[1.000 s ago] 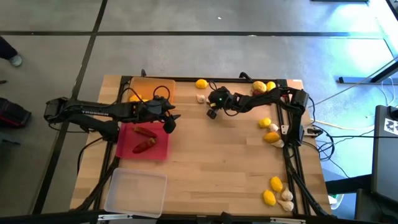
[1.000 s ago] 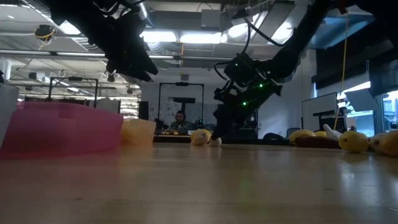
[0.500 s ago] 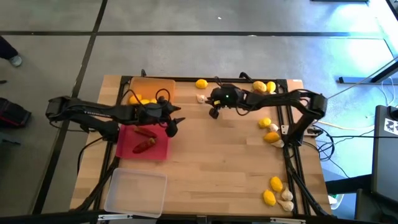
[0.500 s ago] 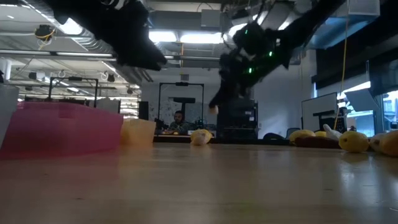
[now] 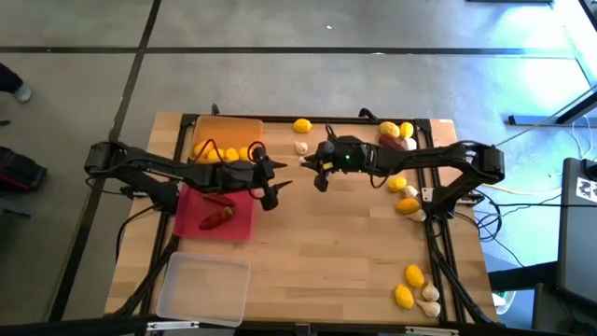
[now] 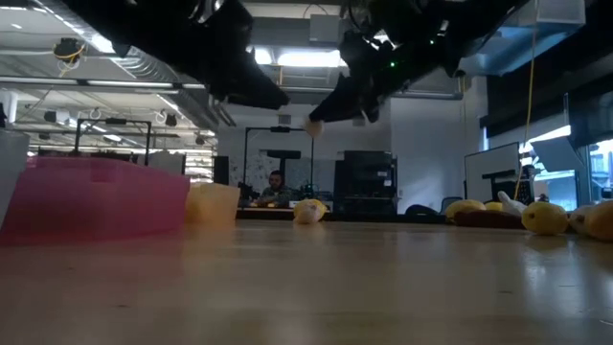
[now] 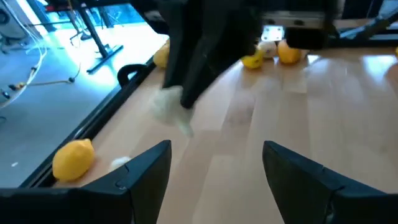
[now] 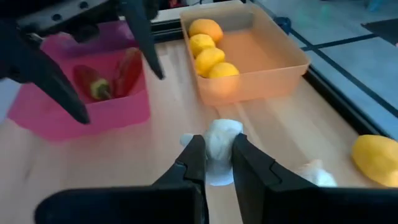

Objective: Sort produce into baskets
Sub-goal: Put the garlic into the transparent bin

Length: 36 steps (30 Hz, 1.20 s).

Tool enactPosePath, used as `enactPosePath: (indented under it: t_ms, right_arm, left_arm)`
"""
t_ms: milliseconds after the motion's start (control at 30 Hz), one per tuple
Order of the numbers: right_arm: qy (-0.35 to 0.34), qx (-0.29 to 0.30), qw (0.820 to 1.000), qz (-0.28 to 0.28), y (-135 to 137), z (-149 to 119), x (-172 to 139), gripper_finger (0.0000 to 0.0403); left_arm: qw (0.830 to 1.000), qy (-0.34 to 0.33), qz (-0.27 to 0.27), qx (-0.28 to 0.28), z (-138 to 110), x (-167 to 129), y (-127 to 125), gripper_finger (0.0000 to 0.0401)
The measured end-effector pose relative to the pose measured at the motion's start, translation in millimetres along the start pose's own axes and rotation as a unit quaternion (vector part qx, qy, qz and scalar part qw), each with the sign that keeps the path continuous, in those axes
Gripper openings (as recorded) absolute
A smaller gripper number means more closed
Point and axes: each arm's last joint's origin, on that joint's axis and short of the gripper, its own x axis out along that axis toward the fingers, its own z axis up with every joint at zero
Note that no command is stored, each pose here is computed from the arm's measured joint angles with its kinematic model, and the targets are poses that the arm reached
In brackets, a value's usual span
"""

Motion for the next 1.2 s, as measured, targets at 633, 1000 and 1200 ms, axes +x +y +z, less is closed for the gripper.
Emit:
enactPosePath:
  t_ms: [633,1000,1200]
  right_arm:
    - [-0.028,0.095,0.994,0.04,8,8,-1,0.0046]
    - [-0.045,0.115,0.99,0.073,10,12,-1,0.0046]
    - [-0.045,0.12,0.989,0.073,10,12,-1,0.0046]
  left_arm:
    - [0.966,0.004,0.149,0.209,-3,14,-34,0.0241]
    - [0.966,0.012,0.153,0.209,-4,18,-32,0.014]
    - [0.965,0.011,0.144,0.218,-4,18,-32,0.0106]
